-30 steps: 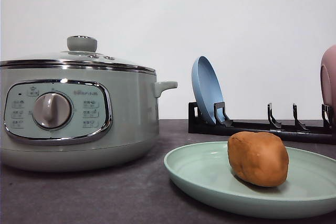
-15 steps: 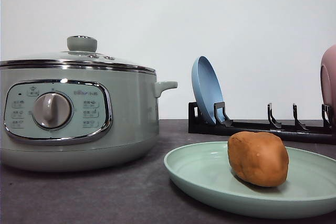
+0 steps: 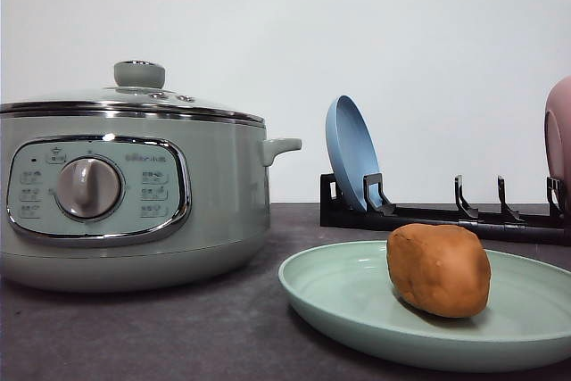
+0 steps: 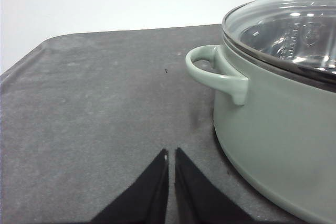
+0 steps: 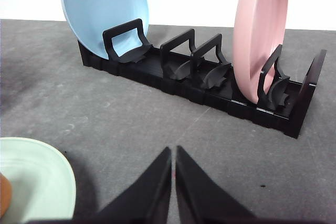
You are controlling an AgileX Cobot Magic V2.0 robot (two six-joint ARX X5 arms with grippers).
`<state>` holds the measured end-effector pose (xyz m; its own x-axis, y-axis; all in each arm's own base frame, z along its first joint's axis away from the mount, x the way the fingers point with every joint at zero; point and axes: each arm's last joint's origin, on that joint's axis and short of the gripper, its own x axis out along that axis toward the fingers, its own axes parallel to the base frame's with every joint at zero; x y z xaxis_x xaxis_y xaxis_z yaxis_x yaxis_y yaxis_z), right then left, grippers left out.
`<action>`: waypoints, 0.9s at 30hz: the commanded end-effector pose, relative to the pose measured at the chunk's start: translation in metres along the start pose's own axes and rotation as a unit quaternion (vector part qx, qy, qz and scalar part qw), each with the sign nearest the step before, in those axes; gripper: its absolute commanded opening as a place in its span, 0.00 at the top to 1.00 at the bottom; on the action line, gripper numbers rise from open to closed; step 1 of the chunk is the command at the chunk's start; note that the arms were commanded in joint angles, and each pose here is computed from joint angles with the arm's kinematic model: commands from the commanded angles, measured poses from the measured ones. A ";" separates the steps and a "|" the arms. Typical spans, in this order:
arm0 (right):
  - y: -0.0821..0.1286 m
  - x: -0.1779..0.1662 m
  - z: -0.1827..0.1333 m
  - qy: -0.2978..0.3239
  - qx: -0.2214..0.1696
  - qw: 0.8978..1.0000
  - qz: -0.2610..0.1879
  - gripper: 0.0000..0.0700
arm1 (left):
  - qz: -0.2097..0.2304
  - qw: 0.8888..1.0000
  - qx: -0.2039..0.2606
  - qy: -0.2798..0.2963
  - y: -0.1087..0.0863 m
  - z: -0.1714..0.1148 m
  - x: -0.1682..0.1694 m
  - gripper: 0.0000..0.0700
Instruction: Transfer potato from steamer to green plate
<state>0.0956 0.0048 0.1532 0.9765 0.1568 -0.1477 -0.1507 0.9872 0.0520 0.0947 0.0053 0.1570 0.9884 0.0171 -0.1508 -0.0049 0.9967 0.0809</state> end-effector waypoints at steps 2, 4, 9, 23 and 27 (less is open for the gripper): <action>0.000 0.000 -0.001 -0.001 0.002 1.000 -0.002 1.00 | -0.001 1.000 -0.003 0.013 -0.001 -0.007 0.002 0.98; 0.000 0.000 -0.001 -0.001 0.002 1.000 -0.002 1.00 | -0.001 1.000 -0.003 0.013 -0.001 -0.007 0.002 0.98; 0.000 0.000 -0.001 -0.001 0.002 1.000 -0.002 1.00 | -0.001 1.000 -0.003 0.013 -0.001 -0.007 0.002 0.98; 0.000 0.000 -0.001 -0.001 0.002 1.000 -0.002 1.00 | -0.001 1.000 -0.003 0.013 -0.001 -0.007 0.002 0.98; 0.000 0.000 -0.001 -0.001 0.002 1.000 -0.002 1.00 | -0.001 1.000 -0.003 0.013 -0.001 -0.007 0.002 0.98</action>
<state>0.0956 0.0048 0.1531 0.9764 0.1568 -0.1482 -0.1507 0.9872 0.0521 0.0947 0.0053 0.1569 0.9884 0.0171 -0.1511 -0.0049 0.9967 0.0809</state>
